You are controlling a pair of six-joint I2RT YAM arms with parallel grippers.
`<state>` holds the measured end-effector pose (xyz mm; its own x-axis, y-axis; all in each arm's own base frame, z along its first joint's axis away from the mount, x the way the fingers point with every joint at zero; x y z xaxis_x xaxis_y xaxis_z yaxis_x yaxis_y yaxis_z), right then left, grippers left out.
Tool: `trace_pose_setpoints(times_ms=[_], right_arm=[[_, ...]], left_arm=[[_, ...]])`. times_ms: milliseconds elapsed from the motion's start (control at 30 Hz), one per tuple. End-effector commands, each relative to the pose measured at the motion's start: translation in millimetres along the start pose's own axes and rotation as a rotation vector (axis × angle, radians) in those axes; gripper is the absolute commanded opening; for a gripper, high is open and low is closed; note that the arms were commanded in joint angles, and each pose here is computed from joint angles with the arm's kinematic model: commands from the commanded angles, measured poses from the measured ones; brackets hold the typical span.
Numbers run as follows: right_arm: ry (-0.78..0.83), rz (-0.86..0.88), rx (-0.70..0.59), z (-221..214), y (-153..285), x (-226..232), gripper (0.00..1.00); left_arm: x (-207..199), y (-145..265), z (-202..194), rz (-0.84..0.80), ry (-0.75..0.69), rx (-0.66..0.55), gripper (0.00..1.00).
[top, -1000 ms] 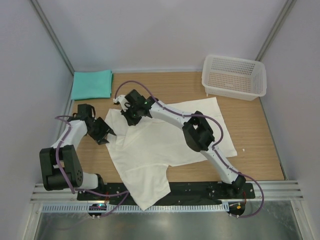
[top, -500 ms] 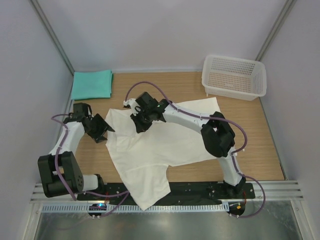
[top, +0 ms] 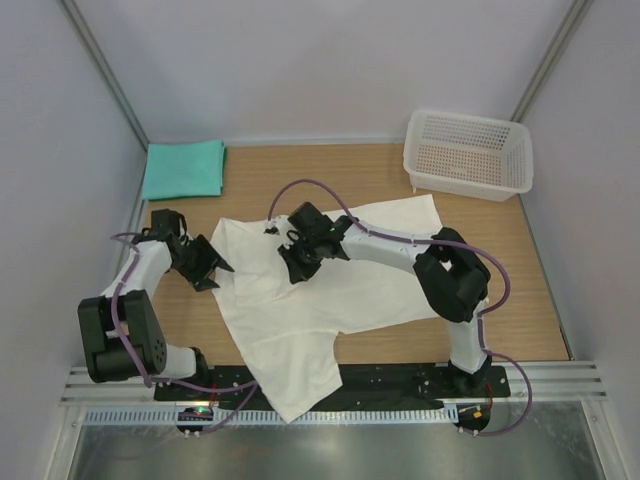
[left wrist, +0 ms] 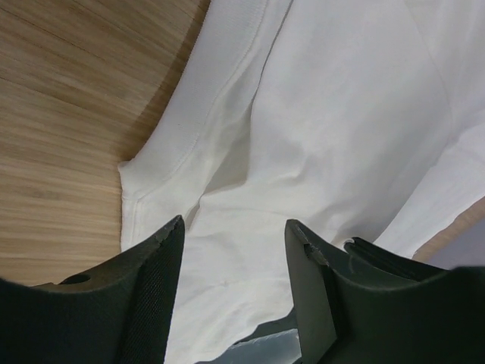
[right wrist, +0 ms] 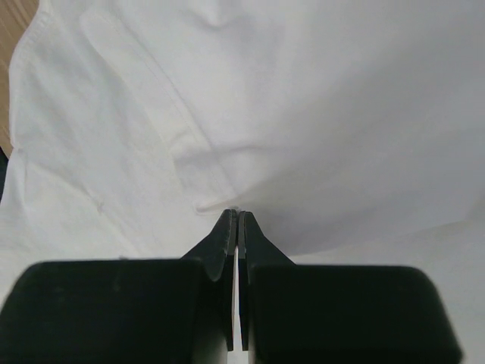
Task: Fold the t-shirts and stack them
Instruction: Fold the tshirt
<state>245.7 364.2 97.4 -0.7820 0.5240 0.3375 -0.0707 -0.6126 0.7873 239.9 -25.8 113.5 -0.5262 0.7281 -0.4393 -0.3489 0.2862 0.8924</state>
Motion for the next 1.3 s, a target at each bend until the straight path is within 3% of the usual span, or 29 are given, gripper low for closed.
trace_pose_setpoints(times_ms=[0, 333, 833, 1033, 1133, 1267], right_arm=[[-0.006, 0.037, -0.123, 22.1, 23.6, 11.5, 0.02], [-0.046, 0.105, -0.158, 11.8, 29.4, 2.1, 0.02], [-0.066, 0.132, -0.167, 15.1, 26.5, -0.8, 0.01], [-0.076, 0.127, -0.164, 14.7, 26.2, -4.4, 0.01], [-0.081, 0.12, -0.155, 11.4, 25.1, -8.3, 0.01], [-0.091, 0.108, -0.147, 7.2, 25.5, -13.9, 0.01]], left_arm=[[-1.8, -4.3, -0.4, -0.028, -0.025, 0.051, 0.57], [-1.9, -26.2, 1.7, -0.064, -0.005, 0.111, 0.53], [-4.7, -53.5, -2.0, -0.103, 0.05, 0.176, 0.38], [-5.0, -60.6, -4.9, -0.109, 0.056, 0.199, 0.21], [-3.8, -56.2, -4.0, -0.088, 0.055, 0.175, 0.0], [-2.7, -40.0, -7.6, -0.06, 0.064, 0.12, 0.0]])
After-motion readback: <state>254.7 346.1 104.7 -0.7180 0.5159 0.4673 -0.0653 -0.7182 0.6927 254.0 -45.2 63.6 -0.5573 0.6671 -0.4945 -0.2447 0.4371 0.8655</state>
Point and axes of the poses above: each gripper's point midway between its finger pads, its own y axis back along the fingers, its own x axis along the line the jaws close on, z = x × y, the point moved 5 cm from there along y, back along the fingers, and after that the axes turned 5 degrees about -y, right-handed, at the moved point
